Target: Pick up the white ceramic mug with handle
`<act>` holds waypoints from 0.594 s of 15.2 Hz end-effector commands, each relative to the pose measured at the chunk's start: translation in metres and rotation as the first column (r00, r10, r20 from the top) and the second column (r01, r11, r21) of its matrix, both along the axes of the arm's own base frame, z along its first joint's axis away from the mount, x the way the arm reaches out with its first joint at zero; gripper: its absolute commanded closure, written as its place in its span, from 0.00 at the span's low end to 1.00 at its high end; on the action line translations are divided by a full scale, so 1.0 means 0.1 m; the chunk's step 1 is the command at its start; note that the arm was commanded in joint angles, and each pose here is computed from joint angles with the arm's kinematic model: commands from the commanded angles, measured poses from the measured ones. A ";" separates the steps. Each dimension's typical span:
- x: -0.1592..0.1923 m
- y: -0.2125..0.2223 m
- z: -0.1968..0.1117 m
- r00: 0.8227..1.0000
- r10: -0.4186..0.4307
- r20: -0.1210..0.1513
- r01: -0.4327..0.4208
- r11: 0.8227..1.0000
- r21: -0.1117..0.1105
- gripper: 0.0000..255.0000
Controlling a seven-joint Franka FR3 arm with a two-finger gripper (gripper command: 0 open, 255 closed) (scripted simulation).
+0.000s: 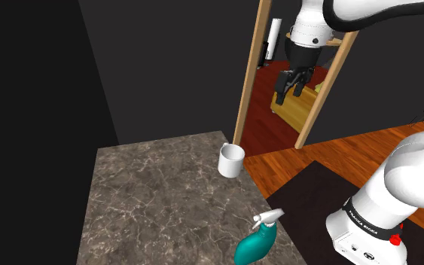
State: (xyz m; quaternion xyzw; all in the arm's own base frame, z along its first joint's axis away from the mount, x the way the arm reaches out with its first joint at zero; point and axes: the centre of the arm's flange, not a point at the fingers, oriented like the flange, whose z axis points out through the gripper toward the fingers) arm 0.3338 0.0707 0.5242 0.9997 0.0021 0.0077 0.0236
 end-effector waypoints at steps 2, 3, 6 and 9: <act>0.13 0.19 -0.33 1.000 -0.004 -0.003 0.004 1.000 0.007 0.00; 0.18 0.24 -0.44 1.000 -0.005 -0.005 0.005 1.000 0.010 0.00; 0.32 0.41 -0.76 1.000 -0.009 -0.010 0.009 1.000 0.017 0.00; 0.46 0.58 -1.09 1.000 -0.012 -0.015 0.013 1.000 0.024 0.00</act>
